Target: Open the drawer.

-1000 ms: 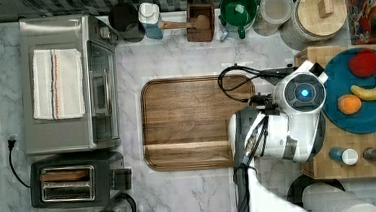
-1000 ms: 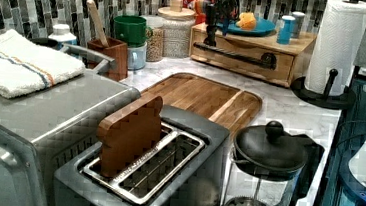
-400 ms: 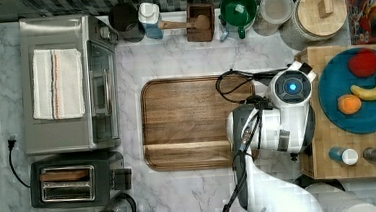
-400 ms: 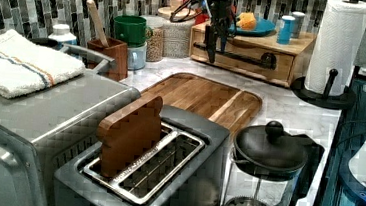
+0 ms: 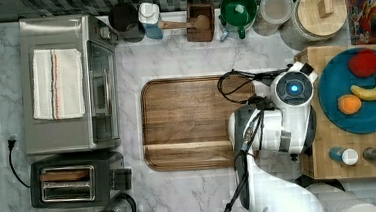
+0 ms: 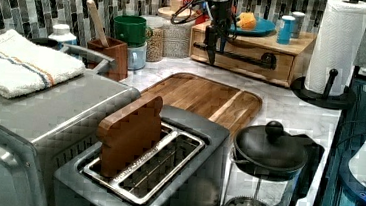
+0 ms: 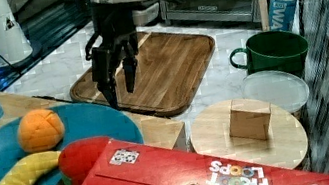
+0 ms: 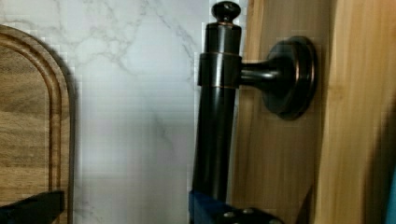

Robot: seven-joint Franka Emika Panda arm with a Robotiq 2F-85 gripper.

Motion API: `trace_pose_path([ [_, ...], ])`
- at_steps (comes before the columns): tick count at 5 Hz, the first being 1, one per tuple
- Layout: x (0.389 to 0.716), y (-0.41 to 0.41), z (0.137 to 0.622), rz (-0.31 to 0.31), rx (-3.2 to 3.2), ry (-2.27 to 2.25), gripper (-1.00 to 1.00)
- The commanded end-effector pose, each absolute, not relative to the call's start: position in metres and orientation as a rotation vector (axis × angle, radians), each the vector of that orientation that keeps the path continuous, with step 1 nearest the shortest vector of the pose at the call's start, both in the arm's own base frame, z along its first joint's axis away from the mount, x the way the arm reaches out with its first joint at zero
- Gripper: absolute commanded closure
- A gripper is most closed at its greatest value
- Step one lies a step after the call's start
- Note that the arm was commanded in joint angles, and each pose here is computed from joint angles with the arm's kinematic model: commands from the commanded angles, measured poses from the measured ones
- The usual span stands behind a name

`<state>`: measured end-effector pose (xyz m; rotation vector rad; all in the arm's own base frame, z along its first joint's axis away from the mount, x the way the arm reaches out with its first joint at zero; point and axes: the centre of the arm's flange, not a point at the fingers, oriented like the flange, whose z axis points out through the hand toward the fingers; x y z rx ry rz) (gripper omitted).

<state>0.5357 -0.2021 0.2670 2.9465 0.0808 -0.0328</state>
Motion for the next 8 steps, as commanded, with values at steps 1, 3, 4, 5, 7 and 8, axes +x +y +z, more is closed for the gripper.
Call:
trace_pose_path([
  [1, 0.54, -0.217, 0.342, 0.009, 2.853, 0.099, -1.0],
  [3, 0.547, -0.205, 0.322, 0.093, 2.87, 0.054, -1.0],
  [4, 0.547, -0.19, 0.32, 0.078, 2.883, -0.015, -1.0],
  [5, 0.548, -0.163, 0.318, 0.055, 2.898, -0.121, -1.0],
  [7, 0.547, -0.121, 0.31, 0.06, 2.9, -0.256, -1.0],
  [8, 0.542, -0.103, 0.31, 0.05, 2.922, -0.284, -1.0],
])
